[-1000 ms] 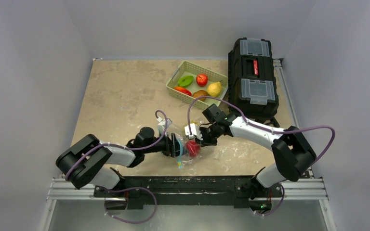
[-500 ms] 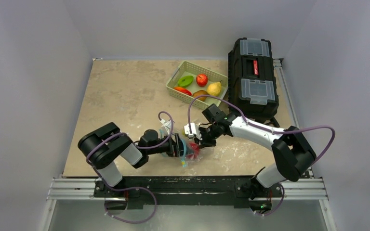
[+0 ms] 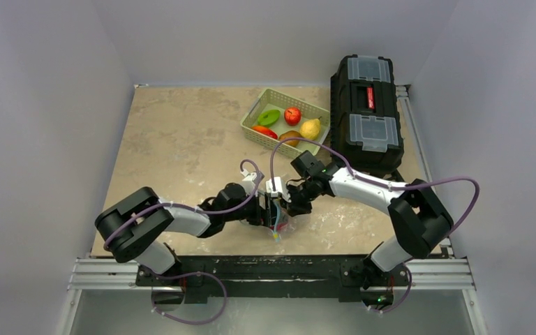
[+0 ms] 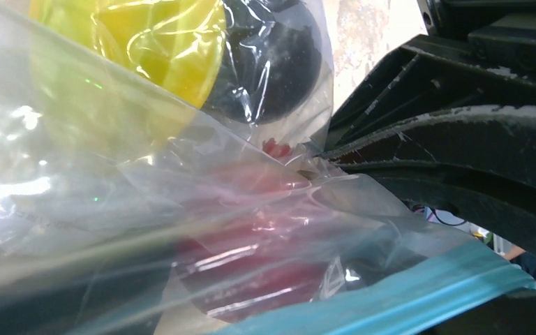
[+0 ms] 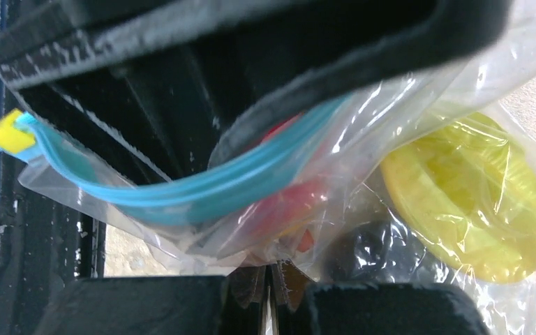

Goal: Open the zip-top bag and remove the fake food
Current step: Pick up the fake fruit from the zipper food storage bag.

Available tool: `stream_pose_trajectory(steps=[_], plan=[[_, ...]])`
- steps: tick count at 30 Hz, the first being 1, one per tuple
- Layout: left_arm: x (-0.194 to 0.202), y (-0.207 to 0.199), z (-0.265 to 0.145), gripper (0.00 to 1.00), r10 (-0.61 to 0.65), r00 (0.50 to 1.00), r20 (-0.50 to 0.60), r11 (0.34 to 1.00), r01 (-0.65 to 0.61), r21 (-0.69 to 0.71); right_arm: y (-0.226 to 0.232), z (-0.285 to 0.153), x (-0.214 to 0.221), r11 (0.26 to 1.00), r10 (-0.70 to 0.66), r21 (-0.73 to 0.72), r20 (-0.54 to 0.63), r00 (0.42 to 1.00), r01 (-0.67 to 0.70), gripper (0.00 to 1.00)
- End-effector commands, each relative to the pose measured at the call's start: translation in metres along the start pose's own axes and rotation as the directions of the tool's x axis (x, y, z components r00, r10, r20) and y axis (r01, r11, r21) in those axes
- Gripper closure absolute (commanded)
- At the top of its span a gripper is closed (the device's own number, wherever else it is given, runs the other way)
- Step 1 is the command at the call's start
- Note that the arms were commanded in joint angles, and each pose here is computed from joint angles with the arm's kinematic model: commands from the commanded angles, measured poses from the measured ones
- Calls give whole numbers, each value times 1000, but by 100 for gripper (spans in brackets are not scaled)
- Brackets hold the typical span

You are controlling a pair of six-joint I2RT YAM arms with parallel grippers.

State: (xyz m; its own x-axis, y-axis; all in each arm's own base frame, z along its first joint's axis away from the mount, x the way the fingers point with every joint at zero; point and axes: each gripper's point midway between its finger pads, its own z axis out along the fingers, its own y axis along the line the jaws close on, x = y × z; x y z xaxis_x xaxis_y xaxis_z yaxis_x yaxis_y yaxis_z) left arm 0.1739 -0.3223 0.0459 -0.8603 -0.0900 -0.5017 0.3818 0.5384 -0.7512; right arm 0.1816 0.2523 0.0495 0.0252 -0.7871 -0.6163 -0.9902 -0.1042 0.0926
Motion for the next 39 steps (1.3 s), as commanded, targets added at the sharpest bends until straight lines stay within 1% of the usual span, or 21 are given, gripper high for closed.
stream_pose_trajectory(steps=[1, 3, 4, 5, 6, 8, 14, 15, 17, 18, 22, 30, 39], plan=[[-11, 0, 4, 19, 62, 998, 27, 996, -60, -64, 3, -3, -47, 998, -26, -48, 151, 988, 33, 100], [-10, -1, 4, 20, 72, 997, 22, 995, -70, -66, 4, -5, -51, 998, -23, -54, 171, 985, 33, 100], [-10, -1, 3, 22, 74, 997, 21, 995, -72, -68, 4, -5, -53, 998, -24, -56, 177, 984, 34, 100], [-10, 0, 3, 28, 77, 997, 20, 995, -76, -70, 5, -5, -53, 998, -22, -58, 179, 984, 32, 100], [-10, 1, 3, 40, 80, 997, 18, 994, -79, -76, 4, -6, -54, 998, -19, -54, 179, 984, 30, 100], [-10, 2, 2, 55, 85, 996, 15, 993, -84, -86, 1, -5, -52, 999, -13, -41, 171, 985, 20, 100], [-15, 1, -15, 88, 142, 989, 28, 983, -138, -120, -12, -8, -45, 999, -19, 40, 129, 991, 14, 100], [-18, -1, -20, 93, 153, 987, 37, 982, -148, -121, -16, -8, -41, 998, -21, 60, 115, 993, 14, 100], [-22, -6, -31, 99, 174, 984, 50, 978, -166, -123, -22, -9, -36, 995, -21, 101, 87, 996, 13, 100], [-23, -8, -35, 100, 184, 981, 57, 977, -176, -123, -25, -9, -33, 993, -22, 118, 75, 997, 13, 100], [-30, -17, -49, 100, 212, 973, 86, 973, -202, -115, -32, -12, -28, 986, -26, 165, 51, 998, 17, 100], [-34, -19, -70, 100, 218, 968, 124, 973, -205, -107, -48, -21, -20, 964, -13, 266, 15, 1000, 8, 100], [-37, -21, -90, 100, 212, 965, 157, 977, -203, -71, -65, -39, -14, 936, 19, 351, 18, 1000, -24, 100]])
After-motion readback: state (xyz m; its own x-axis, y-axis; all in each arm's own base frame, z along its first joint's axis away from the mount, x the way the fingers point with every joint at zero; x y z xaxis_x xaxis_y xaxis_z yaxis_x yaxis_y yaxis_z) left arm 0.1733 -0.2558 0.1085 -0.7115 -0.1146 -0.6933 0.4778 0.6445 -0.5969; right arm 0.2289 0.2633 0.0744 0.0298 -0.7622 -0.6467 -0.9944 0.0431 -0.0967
